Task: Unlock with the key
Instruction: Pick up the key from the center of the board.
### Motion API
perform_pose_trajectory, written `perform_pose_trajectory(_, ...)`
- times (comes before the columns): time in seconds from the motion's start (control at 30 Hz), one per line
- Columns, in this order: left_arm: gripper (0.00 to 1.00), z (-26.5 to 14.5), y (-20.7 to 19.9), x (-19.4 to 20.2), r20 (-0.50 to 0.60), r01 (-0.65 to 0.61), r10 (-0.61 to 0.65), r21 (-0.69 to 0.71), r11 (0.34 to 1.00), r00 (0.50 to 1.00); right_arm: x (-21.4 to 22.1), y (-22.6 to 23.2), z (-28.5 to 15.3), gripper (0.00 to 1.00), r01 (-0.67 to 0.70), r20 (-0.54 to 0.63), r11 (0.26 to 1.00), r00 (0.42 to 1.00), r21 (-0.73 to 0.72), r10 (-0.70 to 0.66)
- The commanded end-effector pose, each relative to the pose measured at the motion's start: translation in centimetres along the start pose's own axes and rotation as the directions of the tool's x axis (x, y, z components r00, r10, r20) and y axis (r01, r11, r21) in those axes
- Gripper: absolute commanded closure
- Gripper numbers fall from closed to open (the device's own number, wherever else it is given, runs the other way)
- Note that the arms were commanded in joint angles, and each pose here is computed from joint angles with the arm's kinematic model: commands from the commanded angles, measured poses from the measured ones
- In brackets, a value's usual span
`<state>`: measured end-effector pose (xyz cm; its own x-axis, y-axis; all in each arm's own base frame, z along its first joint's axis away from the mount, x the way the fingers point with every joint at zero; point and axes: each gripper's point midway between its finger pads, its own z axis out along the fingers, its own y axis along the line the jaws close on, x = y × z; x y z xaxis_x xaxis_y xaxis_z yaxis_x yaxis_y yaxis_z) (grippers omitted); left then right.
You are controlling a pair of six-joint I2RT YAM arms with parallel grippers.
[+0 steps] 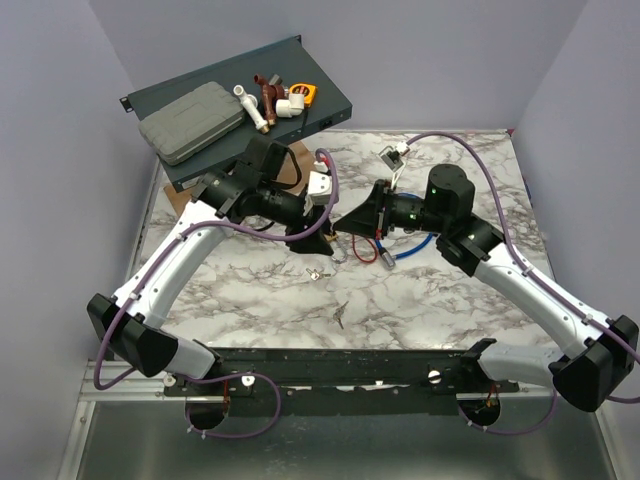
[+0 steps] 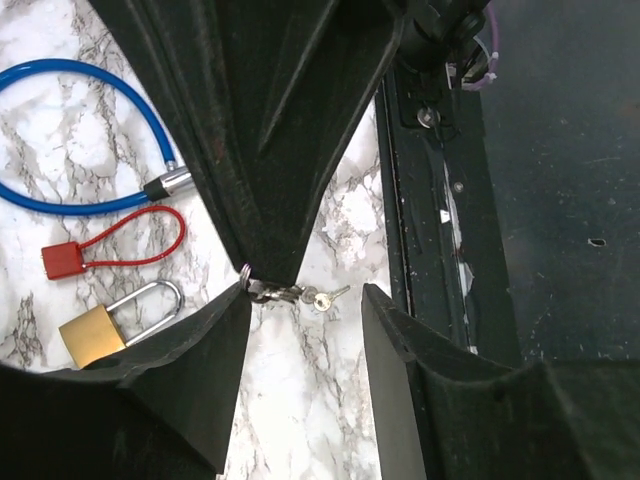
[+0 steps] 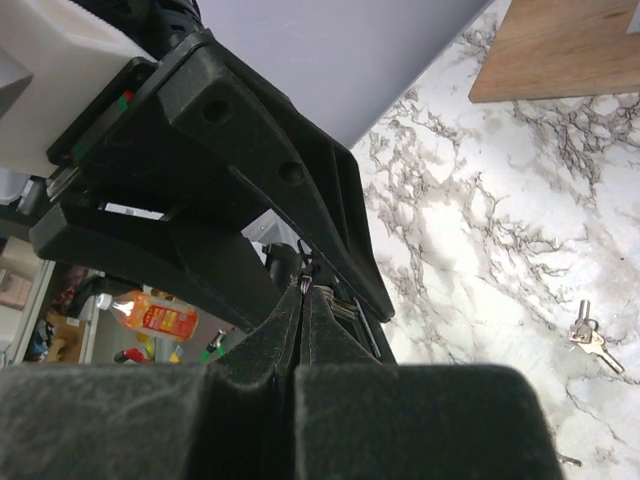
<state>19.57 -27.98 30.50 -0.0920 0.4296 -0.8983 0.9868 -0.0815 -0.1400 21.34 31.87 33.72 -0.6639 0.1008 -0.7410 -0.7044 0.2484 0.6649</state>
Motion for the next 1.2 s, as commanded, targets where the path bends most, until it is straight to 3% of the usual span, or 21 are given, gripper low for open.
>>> perform_pose_trajectory(0.0, 0.51, 0.1, -1.8, -1.0, 0.014, -0.024, 0.023, 0.036, 0.999, 1.0, -0.1, 1.2, -0.1, 0.99, 0.016, 0.015, 0.999, 1.0, -0.051, -0.015)
perform_pose_trajectory(0.1, 0.56, 0.1, -1.7, -0.8, 0.001, -0.029, 0.029, 0.027, 0.999, 1.0, -0.3, 1.2, -0.2, 0.99, 0.019, 0.024, 0.999, 1.0, -0.045, -0.018)
perform_pose_trajectory(0.23, 0.76, -0.1, -0.8, -1.1, -0.003, -0.017, 0.017, -0.032, 0.999, 1.0, -0.1, 0.8, -0.2, 1.0, 0.015, 0.022, 0.999, 1.0, -0.031, -0.015)
perform_pose_trajectory(0.33, 0.82, -0.3, -0.6, -1.5, 0.0, 0.001, -0.001, -0.056, 0.998, 1.0, 0.2, 0.3, -0.1, 0.99, 0.009, 0.021, 1.0, 1.0, -0.016, -0.008)
perform_pose_trajectory(0.8, 0.98, -2.5, -1.3, -1.9, -0.023, -0.025, 0.022, -0.144, 0.989, 1.0, 1.7, -1.5, -0.9, 0.99, 0.006, -0.012, 0.997, 1.0, 0.078, -0.005)
perform_pose_trajectory(1.17, 1.0, -2.7, -1.3, -0.4, -0.08, -0.036, 0.024, -0.151, 0.988, 0.996, 2.0, -1.1, -1.0, 0.99, 0.025, -0.048, 0.997, 0.999, 0.067, -0.022)
